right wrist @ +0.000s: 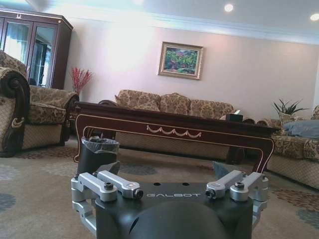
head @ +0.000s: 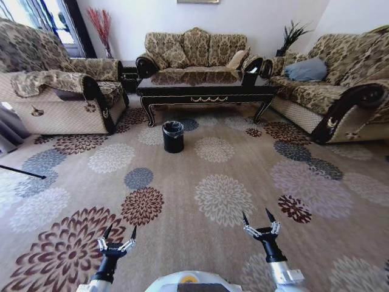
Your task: Move to the front of the table and pick up the trash from the floor, then place it into the trash bin.
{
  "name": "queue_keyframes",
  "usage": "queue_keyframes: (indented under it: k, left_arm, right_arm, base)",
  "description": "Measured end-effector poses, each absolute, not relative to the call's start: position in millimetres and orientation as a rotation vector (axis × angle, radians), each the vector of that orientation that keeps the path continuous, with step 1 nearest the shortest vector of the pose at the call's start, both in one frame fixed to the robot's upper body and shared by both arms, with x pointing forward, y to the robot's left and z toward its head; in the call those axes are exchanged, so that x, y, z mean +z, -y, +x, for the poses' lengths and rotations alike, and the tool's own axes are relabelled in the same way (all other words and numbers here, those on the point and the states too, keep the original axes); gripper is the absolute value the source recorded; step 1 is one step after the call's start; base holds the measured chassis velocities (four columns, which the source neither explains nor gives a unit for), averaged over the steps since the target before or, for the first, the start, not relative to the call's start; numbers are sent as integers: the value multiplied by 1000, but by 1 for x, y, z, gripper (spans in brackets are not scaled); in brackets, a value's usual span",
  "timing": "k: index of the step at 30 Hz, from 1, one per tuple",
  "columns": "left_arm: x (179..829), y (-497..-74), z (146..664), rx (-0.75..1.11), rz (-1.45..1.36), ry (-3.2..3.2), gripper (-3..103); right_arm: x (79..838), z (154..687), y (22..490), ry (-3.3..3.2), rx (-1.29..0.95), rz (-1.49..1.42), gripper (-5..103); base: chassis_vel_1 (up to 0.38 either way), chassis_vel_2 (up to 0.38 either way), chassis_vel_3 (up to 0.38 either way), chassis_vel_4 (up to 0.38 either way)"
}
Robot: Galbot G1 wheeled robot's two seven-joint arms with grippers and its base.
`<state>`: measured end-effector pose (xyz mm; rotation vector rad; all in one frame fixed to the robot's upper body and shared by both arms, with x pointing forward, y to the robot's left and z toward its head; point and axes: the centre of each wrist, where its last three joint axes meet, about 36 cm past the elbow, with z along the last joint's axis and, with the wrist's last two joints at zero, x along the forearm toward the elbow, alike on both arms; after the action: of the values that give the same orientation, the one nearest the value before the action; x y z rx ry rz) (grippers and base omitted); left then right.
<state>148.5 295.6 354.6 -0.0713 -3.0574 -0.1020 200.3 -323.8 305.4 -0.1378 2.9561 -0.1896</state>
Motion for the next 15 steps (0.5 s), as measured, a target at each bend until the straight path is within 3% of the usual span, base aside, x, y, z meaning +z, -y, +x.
queue_keyframes:
  k: [15]
  left_arm:
    - [355, -296, 149, -102, -71, 3057, 100]
  right_arm:
    - [305, 200, 324, -2956, -190, -138, 100]
  base:
    - [155, -165, -148, 153]
